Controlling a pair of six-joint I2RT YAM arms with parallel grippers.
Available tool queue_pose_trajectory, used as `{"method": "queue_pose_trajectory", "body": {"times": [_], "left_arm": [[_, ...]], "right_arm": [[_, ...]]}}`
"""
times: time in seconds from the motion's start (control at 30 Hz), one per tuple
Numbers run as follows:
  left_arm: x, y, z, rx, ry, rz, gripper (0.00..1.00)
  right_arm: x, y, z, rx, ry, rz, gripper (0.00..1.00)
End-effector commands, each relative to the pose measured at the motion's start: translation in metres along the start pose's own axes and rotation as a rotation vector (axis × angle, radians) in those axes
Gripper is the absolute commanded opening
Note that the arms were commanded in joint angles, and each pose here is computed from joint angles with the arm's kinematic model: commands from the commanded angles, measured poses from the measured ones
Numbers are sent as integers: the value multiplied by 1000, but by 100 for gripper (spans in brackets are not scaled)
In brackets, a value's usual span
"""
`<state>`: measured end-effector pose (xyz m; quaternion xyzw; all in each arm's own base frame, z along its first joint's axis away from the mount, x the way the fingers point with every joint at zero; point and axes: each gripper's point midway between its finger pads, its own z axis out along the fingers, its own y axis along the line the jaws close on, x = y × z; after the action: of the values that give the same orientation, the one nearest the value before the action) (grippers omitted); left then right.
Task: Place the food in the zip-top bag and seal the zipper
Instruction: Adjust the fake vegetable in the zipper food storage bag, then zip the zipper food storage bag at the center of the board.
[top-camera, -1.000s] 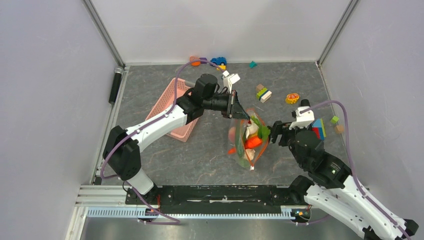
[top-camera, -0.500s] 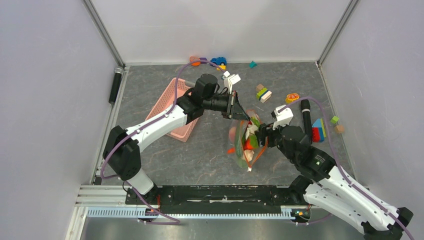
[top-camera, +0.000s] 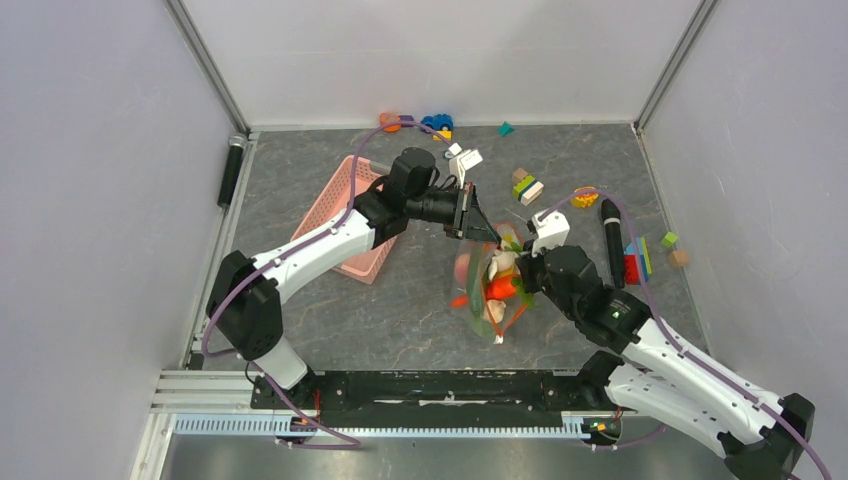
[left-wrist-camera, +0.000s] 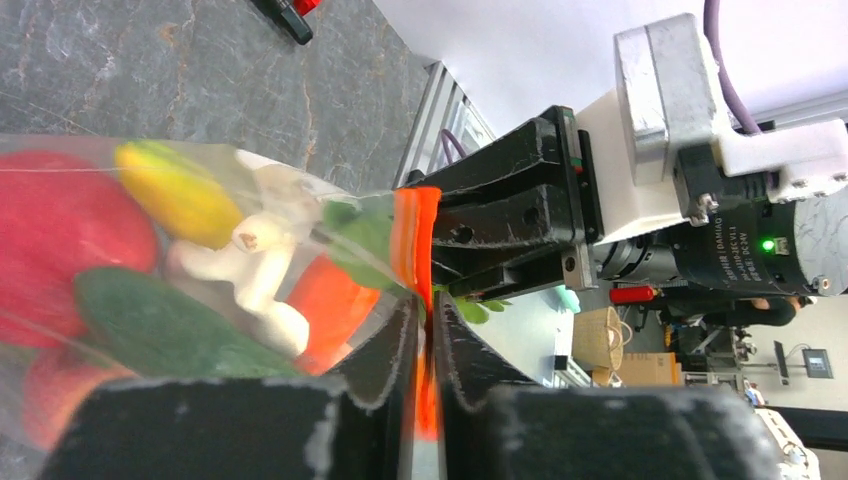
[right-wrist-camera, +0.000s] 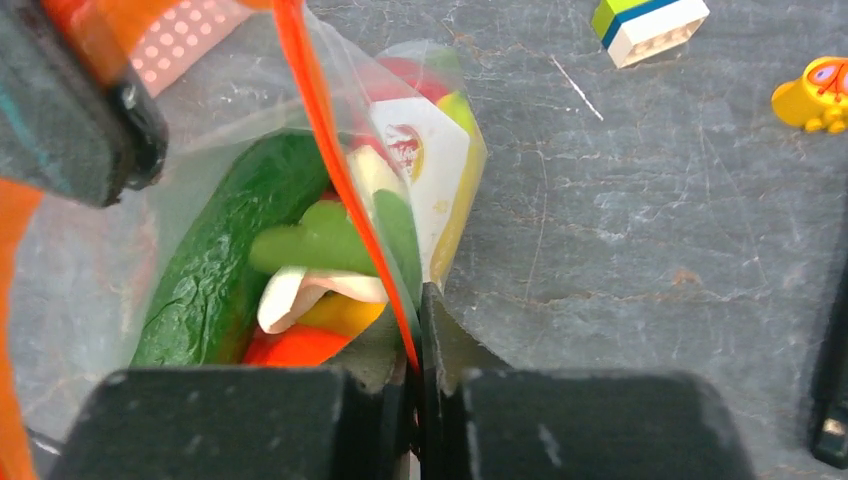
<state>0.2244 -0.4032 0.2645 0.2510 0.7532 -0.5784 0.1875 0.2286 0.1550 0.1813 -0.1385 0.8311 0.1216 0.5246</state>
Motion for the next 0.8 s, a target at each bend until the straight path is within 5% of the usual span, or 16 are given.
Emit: {"method": "queue_pose_trajectory", "body": {"times": [0.0, 0.2, 0.4, 0.77], "left_arm": [[-16, -24, -1, 80, -26, 83, 29], [-12, 0, -19, -145, -84, 173, 99], [15, 26, -61, -549, -217, 350, 100], [103, -15, -50, -500, -269, 384, 100]], "right_arm": [[-16, -8, 1, 75, -42, 83, 0], [-24, -41, -5, 350, 8, 232, 0], [-43, -51, -6, 517, 50, 296, 0], [-49, -42, 20, 632, 160, 289, 0]]}}
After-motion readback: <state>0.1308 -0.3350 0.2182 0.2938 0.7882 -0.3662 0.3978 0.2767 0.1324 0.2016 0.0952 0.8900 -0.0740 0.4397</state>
